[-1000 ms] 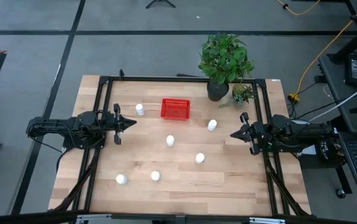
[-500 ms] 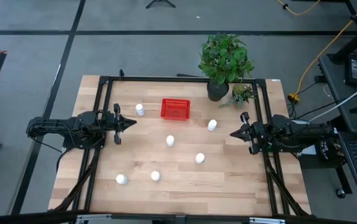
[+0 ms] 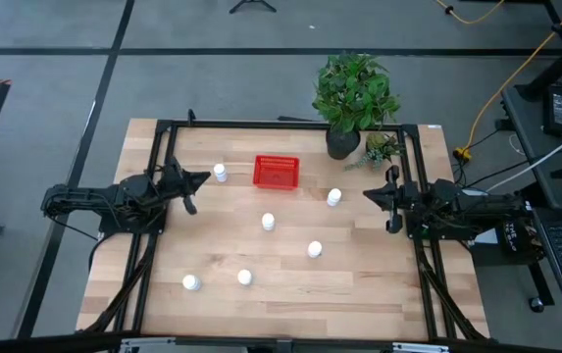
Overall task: Pick and place pill bottles into a basket
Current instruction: Put the white pill bottle into the red bin
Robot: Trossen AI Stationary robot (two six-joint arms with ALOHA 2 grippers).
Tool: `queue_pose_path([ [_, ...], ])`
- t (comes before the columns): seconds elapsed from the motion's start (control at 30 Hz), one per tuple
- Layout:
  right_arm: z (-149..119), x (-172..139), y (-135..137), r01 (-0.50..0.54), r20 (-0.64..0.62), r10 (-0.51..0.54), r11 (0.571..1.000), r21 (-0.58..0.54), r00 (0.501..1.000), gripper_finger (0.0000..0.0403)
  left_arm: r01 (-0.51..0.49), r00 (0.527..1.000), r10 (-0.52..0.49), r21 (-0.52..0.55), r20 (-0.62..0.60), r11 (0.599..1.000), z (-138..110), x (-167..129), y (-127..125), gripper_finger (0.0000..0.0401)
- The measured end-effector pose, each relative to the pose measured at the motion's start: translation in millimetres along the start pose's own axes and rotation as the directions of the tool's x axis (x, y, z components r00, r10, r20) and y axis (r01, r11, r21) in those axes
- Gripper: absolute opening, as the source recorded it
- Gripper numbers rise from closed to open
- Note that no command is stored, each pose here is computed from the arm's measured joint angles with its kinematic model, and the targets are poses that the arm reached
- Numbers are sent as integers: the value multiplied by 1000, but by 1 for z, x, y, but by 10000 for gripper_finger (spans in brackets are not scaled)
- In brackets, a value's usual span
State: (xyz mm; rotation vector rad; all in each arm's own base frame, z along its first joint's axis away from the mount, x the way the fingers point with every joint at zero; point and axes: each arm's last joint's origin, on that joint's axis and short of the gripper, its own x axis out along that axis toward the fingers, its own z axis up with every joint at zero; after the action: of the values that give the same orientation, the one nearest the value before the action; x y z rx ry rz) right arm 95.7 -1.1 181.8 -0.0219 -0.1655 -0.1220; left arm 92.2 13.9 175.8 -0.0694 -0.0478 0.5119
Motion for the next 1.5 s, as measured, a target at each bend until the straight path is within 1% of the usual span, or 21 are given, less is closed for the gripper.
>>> queue_pose_path([
  [0.13,0,0,-2,63,1,-63,998,-16,998,10,-133,991,134,121,5,984,0,0,4,4],
  [0.23,0,0,-2,65,-4,-65,998,12,998,10,-180,983,181,133,7,975,0,0,5,4],
  [0.33,0,0,-2,65,-4,-65,997,36,998,10,-171,985,171,103,7,980,0,0,5,4],
  [0.43,0,0,-2,70,-5,-70,996,53,998,10,-107,994,106,54,8,993,0,0,3,4],
  [0.5,-1,1,-3,105,-15,-105,993,53,994,10,-99,995,98,11,32,995,3,1,2,3],
  [0.57,-2,2,-4,150,-31,-149,988,48,988,10,-97,994,97,-9,45,995,6,2,1,2],
  [0.7,-3,4,-8,220,-44,-219,975,38,975,10,-105,994,105,-50,-8,993,16,6,-1,3],
  [0.8,9,7,-11,250,-36,-249,968,35,968,10,-152,986,149,-40,-79,988,23,12,-4,2],
  [0.9,16,12,-13,270,-61,-268,963,21,961,10,-219,965,217,2,-145,976,34,22,-9,2],
  [0.97,18,16,-13,274,-90,-272,962,10,958,10,-245,946,248,40,-207,969,40,30,-14,3],
  [1.03,17,21,-13,275,-129,-273,961,-3,953,10,-256,925,265,70,-271,964,46,38,-19,3],
  [1.13,16,29,-12,273,-184,-272,962,-22,945,11,-262,881,297,141,-369,955,52,49,-25,5],
  [1.2,14,33,-12,269,-217,-271,962,-41,938,19,-256,855,314,191,-412,948,54,55,-29,12],
  [1.33,10,40,-10,221,-271,-238,971,-94,933,61,-239,822,331,246,-463,939,53,62,-33,44],
  [1.5,8,43,-10,219,-296,-239,971,-100,925,129,-223,772,359,305,-525,926,43,62,-32,110],
])
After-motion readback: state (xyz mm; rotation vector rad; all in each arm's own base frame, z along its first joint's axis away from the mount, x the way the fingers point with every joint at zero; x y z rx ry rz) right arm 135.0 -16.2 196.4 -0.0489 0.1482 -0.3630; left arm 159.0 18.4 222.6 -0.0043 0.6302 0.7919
